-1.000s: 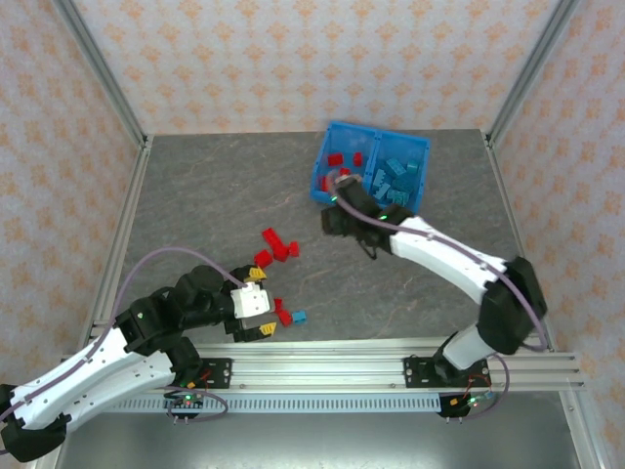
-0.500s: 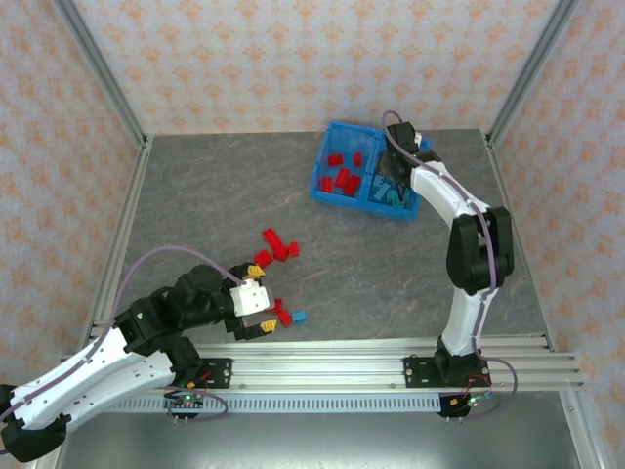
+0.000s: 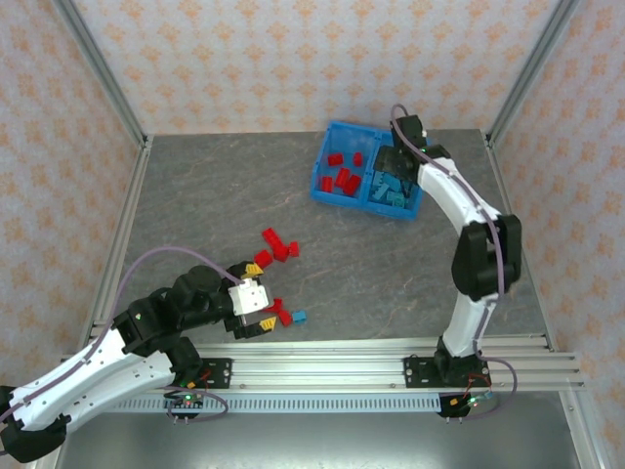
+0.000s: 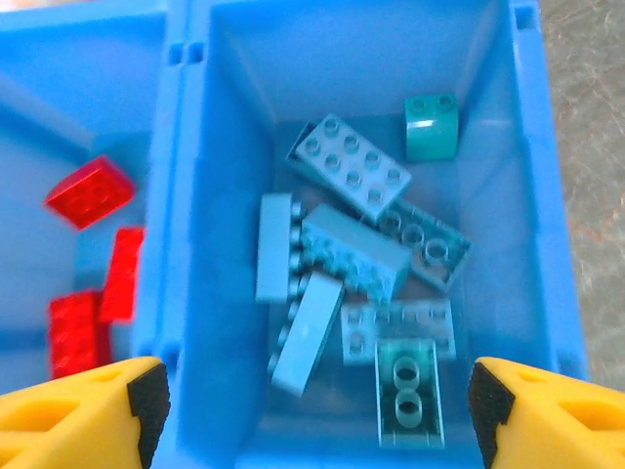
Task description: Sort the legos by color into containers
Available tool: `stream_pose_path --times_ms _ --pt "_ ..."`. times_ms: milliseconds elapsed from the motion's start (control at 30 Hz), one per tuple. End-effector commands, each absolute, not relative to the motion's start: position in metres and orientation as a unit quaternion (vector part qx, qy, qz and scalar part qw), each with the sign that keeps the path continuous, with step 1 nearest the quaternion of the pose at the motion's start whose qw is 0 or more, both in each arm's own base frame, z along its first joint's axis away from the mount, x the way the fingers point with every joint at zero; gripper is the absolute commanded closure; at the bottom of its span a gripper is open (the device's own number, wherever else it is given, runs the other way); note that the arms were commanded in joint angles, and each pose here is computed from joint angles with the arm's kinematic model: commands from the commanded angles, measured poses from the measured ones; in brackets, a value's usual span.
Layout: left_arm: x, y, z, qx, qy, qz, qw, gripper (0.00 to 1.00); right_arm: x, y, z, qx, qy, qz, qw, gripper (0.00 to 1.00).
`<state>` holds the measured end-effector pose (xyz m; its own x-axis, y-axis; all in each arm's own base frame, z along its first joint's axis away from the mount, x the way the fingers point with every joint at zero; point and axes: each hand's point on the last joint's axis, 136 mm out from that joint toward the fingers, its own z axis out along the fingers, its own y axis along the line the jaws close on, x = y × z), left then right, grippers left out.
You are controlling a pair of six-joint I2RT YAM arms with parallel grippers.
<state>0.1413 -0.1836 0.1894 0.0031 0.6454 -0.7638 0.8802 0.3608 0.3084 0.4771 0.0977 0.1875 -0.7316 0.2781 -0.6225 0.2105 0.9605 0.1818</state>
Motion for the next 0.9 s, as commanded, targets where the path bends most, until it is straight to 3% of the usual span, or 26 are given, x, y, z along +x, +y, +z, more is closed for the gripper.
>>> stream_pose_path --times_ms 0,167,267,367,433,633,867 --pt "0.148 -0.174 0.207 0.537 0.690 -0.104 0.474 0.00 0.416 0.141 0.215 0.073 0.928 0.126 0.342 0.19" --pt "0.174 -0.160 0.214 0.463 0.730 -0.062 0.498 0.00 0.313 0.196 0.198 -0.020 0.926 0.193 0.325 0.18" --pt "0.205 -0.146 0.236 0.314 0.787 -0.053 0.528 0.00 0.270 0.209 0.187 -0.028 0.924 0.227 0.307 0.18" --pt "0.229 -0.127 0.233 0.184 0.840 -0.013 0.510 0.00 0.230 0.226 0.192 -0.057 0.911 0.280 0.298 0.17" --pt "0.239 -0.126 0.218 0.157 0.864 0.006 0.478 0.00 0.210 0.229 0.197 -0.073 0.907 0.297 0.291 0.17" --pt "0.260 -0.144 0.155 0.158 0.916 -0.082 0.360 0.06 0.189 0.210 0.211 -0.085 0.903 0.287 0.307 0.16" --pt "0.291 -0.146 0.099 0.164 0.951 -0.057 0.254 0.10 0.190 0.205 0.215 -0.093 0.902 0.277 0.319 0.16"
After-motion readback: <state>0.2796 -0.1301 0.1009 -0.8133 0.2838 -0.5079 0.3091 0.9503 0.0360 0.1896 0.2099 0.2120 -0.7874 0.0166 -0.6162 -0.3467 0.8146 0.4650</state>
